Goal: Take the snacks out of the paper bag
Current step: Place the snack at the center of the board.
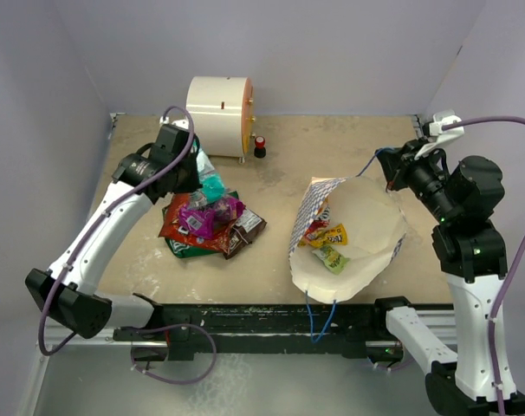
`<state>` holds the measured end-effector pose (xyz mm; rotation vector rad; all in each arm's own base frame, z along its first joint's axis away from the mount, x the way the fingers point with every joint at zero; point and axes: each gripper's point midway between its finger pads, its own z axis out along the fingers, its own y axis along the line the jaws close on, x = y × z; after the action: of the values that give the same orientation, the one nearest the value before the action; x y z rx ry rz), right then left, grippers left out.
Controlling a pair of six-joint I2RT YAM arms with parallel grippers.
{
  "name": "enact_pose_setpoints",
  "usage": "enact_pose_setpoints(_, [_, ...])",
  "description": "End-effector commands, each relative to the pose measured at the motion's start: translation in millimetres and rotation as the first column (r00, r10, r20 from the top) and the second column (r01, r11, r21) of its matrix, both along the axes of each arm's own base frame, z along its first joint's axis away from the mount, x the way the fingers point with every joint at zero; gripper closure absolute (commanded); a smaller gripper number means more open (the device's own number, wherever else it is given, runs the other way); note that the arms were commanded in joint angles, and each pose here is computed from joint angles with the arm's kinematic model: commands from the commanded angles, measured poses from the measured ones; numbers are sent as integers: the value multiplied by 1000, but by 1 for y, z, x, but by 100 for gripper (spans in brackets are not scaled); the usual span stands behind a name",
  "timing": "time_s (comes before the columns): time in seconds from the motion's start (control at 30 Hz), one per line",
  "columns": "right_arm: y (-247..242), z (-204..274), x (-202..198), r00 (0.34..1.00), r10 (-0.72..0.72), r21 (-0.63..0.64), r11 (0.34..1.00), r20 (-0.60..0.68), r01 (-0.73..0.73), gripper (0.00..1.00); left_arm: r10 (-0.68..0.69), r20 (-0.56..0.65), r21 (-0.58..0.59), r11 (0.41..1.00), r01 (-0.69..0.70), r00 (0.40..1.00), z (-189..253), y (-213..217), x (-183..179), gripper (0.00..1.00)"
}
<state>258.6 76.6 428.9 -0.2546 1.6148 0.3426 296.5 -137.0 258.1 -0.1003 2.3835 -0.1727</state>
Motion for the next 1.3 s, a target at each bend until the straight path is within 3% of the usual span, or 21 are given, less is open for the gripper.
enact_pose_setpoints(0.0, [-2,30,-8,996,-9,5,1000,88,8,100,21,-15,-111,994,-22,1000,-13,-3,17,100])
enact_pose_setpoints(0.2, [-4,32,-11,995,-18,-1,1000,96,18,100,48,-103,-144,988,-63,994,-53,-7,29,100])
enact_pose_setpoints(0.7, [-6,29,-10,995,-27,-1,1000,94,27,100,151,-355,-145,966,-214,923,-154,4,-7,100])
enact_pose_setpoints(0.77, [-5,27,-10,996,-27,4,1000,89,27,100,150,-376,-150,964,-220,914,-162,4,-12,96])
enact_pose_setpoints(0.83, [-4,26,-9,996,-20,5,1000,88,20,100,156,-395,-139,964,-227,905,-165,7,-16,92])
enact_pose_setpoints(1.0, [-5,24,-9,996,-27,7,1000,81,26,100,188,-334,-122,963,-240,924,-136,17,-16,100])
enact_pose_setpoints(1.13, [-4,24,-9,997,-20,12,1000,80,19,100,206,-297,-139,957,-255,932,-111,22,-22,100])
enact_pose_setpoints(1.27, [-4,22,-8,997,-20,11,1000,77,19,100,183,-337,-196,946,-259,924,-115,13,-34,98])
